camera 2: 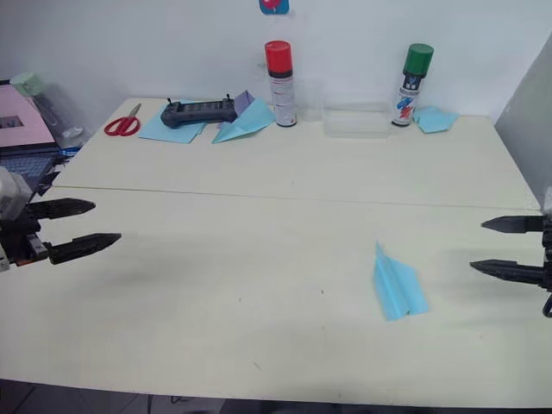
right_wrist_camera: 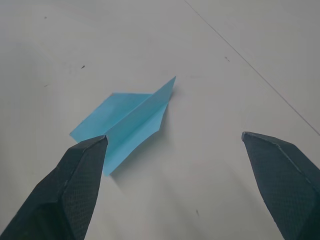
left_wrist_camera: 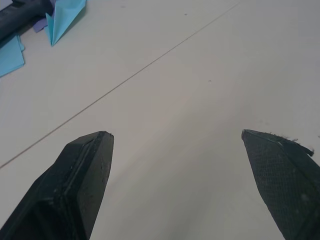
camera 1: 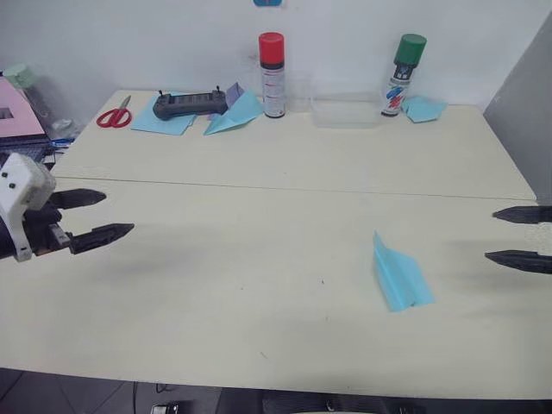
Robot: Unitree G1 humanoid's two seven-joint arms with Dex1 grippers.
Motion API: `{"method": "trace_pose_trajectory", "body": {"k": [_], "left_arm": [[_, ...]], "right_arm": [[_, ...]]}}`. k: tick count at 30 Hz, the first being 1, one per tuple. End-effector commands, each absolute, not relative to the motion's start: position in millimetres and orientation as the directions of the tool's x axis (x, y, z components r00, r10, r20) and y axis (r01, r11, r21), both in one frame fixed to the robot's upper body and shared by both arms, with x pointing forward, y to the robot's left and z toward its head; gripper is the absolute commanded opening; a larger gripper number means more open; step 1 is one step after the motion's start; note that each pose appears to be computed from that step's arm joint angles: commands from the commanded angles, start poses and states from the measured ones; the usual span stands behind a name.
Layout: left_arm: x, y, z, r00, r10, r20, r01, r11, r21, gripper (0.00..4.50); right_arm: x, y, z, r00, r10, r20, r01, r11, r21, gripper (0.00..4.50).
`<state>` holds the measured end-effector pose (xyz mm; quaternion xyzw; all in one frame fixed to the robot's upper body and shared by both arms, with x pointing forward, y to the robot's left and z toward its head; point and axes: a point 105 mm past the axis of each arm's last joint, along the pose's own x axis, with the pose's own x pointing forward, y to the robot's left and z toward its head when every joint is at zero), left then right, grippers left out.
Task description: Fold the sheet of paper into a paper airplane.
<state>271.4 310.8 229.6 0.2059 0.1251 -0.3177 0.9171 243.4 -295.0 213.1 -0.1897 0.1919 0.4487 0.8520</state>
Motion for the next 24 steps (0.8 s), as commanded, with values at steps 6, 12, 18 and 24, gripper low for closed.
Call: {"method": "trace_pose_trajectory", "body": {"k": [6,12,18,24], "left_arm": [[279.2,313.9,237.1,0.776,-0.517,-0.36,0.625,0.707,0.331,4.5],[285.6,306.9,234.1,0.758,-0.542,-0.362,0.648,0.687,0.328,4.5],[288.8,304.4,233.0,0.749,-0.551,-0.367,0.659,0.677,0.328,4.5],[294.3,306.0,236.2,0.771,-0.534,-0.345,0.636,0.671,0.382,4.5]], "right_arm": [[231.7,-279.8,217.3,0.519,0.715,-0.469,-0.847,0.503,-0.172,4.48],[231.4,-279.6,223.5,0.543,0.699,-0.465,-0.832,0.522,-0.187,4.48],[232.6,-276.6,227.7,0.556,0.692,-0.46,-0.824,0.531,-0.197,4.48],[234.0,-276.8,230.3,0.567,0.688,-0.453,-0.818,0.538,-0.206,4.48]]}}
